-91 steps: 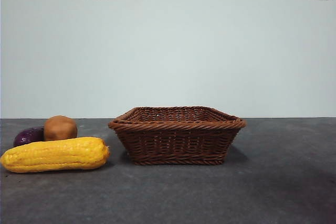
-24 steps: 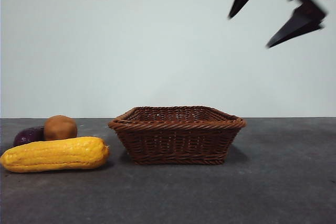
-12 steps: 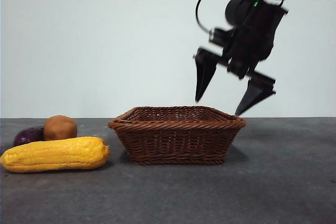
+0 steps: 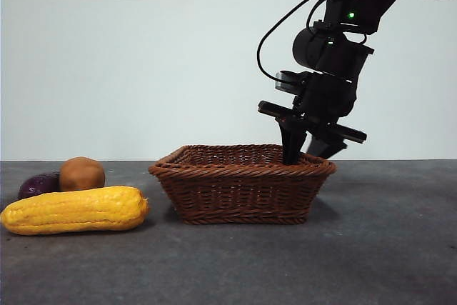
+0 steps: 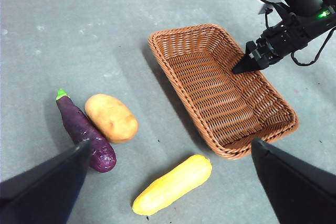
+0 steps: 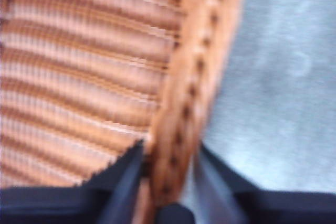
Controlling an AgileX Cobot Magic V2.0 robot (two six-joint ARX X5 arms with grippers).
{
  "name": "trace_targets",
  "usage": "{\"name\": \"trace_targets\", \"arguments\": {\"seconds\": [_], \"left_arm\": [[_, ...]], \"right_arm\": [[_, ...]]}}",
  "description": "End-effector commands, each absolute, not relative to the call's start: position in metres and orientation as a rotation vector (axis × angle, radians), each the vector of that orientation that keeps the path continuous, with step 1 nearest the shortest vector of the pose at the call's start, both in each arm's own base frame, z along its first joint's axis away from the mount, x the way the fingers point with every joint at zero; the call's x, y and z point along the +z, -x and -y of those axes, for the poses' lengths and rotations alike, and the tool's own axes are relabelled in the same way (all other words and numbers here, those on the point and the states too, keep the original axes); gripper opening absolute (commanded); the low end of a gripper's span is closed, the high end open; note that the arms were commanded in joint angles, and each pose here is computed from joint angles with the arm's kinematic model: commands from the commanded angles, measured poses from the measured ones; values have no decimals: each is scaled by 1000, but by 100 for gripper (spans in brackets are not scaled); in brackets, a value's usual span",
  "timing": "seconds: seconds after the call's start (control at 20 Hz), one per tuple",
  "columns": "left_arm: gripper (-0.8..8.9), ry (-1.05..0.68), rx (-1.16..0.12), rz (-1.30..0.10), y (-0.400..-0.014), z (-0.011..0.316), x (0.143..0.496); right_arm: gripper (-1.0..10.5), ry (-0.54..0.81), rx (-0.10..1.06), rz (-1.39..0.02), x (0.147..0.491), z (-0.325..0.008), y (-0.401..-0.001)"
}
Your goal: Help me put the vegetables on the table into the basket
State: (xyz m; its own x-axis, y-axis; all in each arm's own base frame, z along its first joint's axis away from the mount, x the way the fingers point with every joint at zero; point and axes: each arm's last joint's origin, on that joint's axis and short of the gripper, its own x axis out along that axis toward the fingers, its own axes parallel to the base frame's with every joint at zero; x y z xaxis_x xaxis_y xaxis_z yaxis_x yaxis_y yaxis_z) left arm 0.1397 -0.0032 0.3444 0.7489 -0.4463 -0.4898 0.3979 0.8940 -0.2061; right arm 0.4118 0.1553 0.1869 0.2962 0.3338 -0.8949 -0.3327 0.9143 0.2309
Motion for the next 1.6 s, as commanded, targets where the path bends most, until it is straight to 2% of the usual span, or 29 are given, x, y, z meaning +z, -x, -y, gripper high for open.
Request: {"name": "trace_targets", "arguments": {"seconds": [0.05,0.2,0.3,0.45,0.65,0.9,1.2,1.6], "left_arm": [[772,82,-468,-558,-141,3,344],[772,63,-490,-588,-145,5,340],[772,5,-540,-606,-149,10,337],[772,-148,-660,-597,-157,21,332],[772,-313,-807,-651,-177,44,315],[772,-551,-842,-810,-214,81,276],[772,-629,-902,-938,-241,105,233],[772,-635,-931,-1028,-260,118,197]], "right_arm": [[-8,-8,442,-1190,182,-157,-414],[-8,-14,445,-1186,184,-157,-414],[-8,-35,481,-1160,199,-156,-410],[-8,-18,519,-1035,256,-149,-392],[-8,12,559,-851,348,-122,-338],[-8,35,566,-656,426,-84,-257],[-8,57,574,-607,449,-70,-209],[-8,56,577,-661,447,-68,-201]]}}
